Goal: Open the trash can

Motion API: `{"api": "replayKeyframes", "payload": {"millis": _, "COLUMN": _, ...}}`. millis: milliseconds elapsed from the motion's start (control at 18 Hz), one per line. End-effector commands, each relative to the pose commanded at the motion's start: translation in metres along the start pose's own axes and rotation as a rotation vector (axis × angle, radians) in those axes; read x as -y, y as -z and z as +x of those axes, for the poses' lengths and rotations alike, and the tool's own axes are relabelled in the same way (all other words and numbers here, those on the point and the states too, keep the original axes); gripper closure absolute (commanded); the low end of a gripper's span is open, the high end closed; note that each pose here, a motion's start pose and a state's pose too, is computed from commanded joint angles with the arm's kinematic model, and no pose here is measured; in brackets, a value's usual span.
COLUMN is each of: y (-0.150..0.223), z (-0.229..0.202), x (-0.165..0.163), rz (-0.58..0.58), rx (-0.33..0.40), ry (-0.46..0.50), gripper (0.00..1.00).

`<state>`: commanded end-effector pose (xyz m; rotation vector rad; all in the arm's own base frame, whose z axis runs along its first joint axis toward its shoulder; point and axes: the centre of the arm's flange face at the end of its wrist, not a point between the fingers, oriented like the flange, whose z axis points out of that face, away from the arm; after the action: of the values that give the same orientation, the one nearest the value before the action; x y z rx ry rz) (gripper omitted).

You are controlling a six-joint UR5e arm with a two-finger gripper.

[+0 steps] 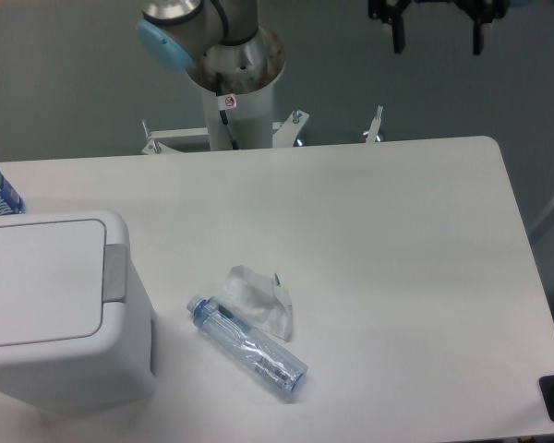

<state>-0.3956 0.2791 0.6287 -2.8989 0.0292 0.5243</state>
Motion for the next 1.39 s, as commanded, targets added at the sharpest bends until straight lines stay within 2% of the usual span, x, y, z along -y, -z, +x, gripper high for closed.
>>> {"api": "replayKeyframes", "payload": {"millis": 333, "y": -0.003, "z": 0.0, "x": 0.003, "rz": -0.001, "rx": -0.002, "ry": 0.002, "gripper": 0.0}}
{"api": "replayKeyframes", "payload": {"millis": 611, "y": -0.008, "z": -0.003, "x": 0.006, "rz": 0.007, "rx": 0.008, "ry": 0.066, "gripper": 0.0}}
{"api": "replayKeyframes", "payload": {"millis": 778, "y": -0.016, "z": 0.005, "x": 0.027, "rz": 0.017, "rx": -0.012, "ry": 0.039, "gripper": 0.0}}
{"api": "replayKeyframes", "payload": {"millis": 889, "y": -0.024, "z": 0.013, "x": 0.047, "rz": 0.032, "rx": -0.028, "ry": 0.062, "gripper": 0.0}}
{"api": "replayKeyframes", "payload": {"millis": 944, "y": -0.027, "z": 0.016, "x": 0.06, "rz": 0.052, "rx": -0.012, "ry": 0.079, "gripper": 0.0}}
{"api": "replayKeyframes", "payload": {"millis": 1167, "y": -0.048, "z": 0.029, "x": 0.103, "rz": 0.1, "rx": -0.012, "ry": 0.241, "gripper": 0.0}}
{"api": "replayKeyframes", "payload": {"millis": 1389, "y": -0.063, "z": 0.054, "x": 0.152, "rz": 0.209, "rx": -0.09, "ry": 0.446, "gripper": 0.0}}
